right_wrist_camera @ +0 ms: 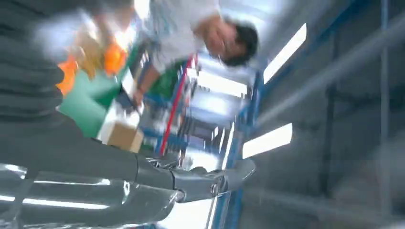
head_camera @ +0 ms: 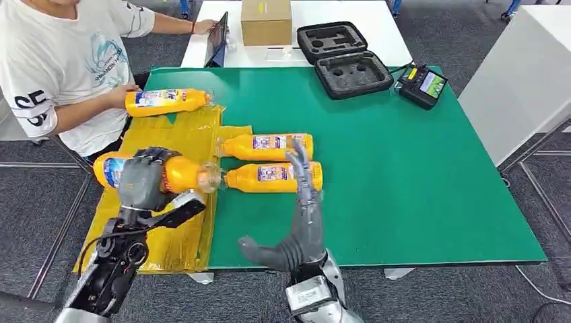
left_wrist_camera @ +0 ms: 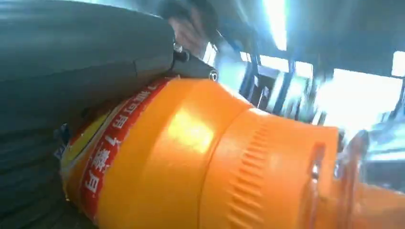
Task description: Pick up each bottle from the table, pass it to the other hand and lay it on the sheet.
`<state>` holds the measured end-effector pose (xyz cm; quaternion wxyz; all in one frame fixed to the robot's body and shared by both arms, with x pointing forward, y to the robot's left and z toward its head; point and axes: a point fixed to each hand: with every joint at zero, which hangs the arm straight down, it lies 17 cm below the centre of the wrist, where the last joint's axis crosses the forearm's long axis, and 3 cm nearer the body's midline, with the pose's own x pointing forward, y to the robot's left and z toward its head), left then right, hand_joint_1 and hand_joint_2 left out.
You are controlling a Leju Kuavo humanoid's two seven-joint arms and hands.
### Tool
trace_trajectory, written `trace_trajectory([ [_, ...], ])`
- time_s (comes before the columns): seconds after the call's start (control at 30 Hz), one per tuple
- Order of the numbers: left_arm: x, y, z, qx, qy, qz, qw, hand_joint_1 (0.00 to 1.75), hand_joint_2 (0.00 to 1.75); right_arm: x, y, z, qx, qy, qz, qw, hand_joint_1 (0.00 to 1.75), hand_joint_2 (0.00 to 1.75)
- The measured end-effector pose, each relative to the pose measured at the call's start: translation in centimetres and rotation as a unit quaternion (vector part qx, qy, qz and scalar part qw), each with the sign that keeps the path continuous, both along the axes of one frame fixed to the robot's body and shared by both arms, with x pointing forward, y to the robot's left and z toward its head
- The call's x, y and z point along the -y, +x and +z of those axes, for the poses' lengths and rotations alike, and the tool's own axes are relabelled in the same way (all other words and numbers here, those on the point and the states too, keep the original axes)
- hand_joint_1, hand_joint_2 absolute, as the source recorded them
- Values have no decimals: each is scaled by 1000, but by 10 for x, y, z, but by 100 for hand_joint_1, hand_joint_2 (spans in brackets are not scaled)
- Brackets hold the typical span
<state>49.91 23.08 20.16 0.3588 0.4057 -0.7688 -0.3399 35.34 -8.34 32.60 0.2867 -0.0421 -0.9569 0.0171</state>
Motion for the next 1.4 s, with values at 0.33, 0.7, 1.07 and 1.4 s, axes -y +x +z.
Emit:
trace_trajectory([
  [0.33, 21, 36, -137, -298, 72, -96, 947, 175, 175, -65, 8, -14, -10, -76, 88, 993, 0, 175],
  [0.7, 7, 50, -150, -363, 52, -87, 926, 175, 175, -75, 12, -24, -29, -90, 98, 991, 0, 175],
  [1.07, 6, 52, -152, -378, 37, -89, 921, 0, 175, -77, 13, -27, -33, -90, 100, 990, 0, 175],
  [1.4, 27, 40, -146, -427, -125, -155, 882, 0, 0, -71, 15, -31, -38, -88, 93, 991, 0, 175],
])
